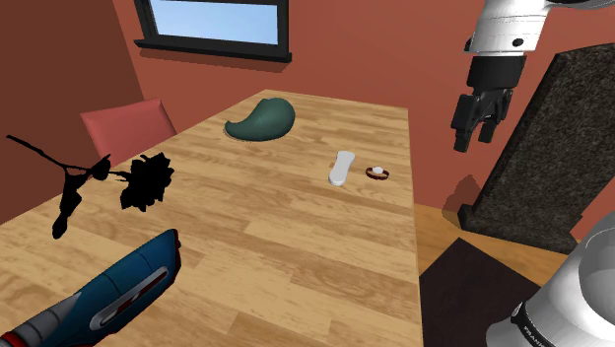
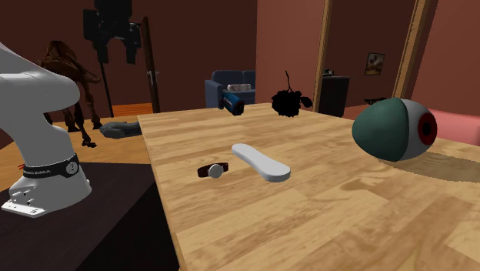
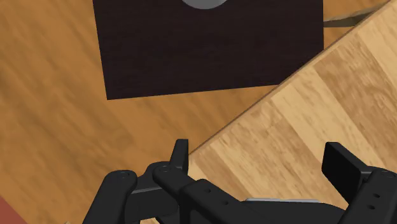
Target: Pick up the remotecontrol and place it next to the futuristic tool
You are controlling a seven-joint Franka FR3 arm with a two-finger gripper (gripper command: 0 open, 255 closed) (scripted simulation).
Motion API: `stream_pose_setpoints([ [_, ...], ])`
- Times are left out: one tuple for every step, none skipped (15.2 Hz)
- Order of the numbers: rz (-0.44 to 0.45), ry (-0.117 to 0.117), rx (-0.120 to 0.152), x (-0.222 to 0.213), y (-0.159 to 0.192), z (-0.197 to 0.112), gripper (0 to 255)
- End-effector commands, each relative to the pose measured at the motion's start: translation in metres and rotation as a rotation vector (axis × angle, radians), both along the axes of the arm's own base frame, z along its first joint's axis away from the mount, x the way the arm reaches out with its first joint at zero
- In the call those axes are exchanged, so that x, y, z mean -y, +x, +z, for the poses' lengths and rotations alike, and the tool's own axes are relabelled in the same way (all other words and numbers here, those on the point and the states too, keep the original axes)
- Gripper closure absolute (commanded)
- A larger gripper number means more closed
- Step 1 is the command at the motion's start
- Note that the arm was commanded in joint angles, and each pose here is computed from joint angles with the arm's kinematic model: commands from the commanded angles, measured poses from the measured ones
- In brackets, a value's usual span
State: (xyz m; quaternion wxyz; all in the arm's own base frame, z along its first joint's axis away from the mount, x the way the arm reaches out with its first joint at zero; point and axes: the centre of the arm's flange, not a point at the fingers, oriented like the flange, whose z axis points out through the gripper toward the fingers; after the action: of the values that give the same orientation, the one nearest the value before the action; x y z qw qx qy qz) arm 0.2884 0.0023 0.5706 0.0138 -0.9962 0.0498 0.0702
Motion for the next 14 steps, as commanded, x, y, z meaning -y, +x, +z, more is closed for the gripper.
stream_pose_setpoints([
  [0.0, 0.0, 0.0, 0.0, 0.0, 0.0, 0],
  [-0.025, -0.003, 0.004, -0.004, 0.01, -0.007, 0],
  [-0.05, -0.007, 0.007, -0.007, 0.02, -0.013, 0],
  [-0.075, -0.01, 0.011, -0.01, 0.03, -0.02, 0],
  [-0.1, -0.013, 0.015, -0.013, 0.041, -0.027, 0],
  [-0.125, -0.017, 0.018, -0.015, 0.051, -0.033, 0],
  [-0.15, -0.02, 0.022, -0.018, 0.062, -0.04, 0],
  [-0.175, -0.024, 0.025, -0.02, 0.072, -0.047, 0],
  [-0.2, -0.027, 0.029, -0.021, 0.083, -0.053, 0],
  [-0.225, -0.03, 0.033, -0.023, 0.093, -0.06, 0],
  [-0.25, -0.034, 0.036, -0.024, 0.104, -0.066, 0],
  [-0.275, -0.037, 0.04, -0.025, 0.115, -0.072, 0],
  [-0.3, -0.04, 0.044, -0.025, 0.126, -0.079, 0],
  [-0.325, -0.044, 0.047, -0.025, 0.137, -0.085, 0],
])
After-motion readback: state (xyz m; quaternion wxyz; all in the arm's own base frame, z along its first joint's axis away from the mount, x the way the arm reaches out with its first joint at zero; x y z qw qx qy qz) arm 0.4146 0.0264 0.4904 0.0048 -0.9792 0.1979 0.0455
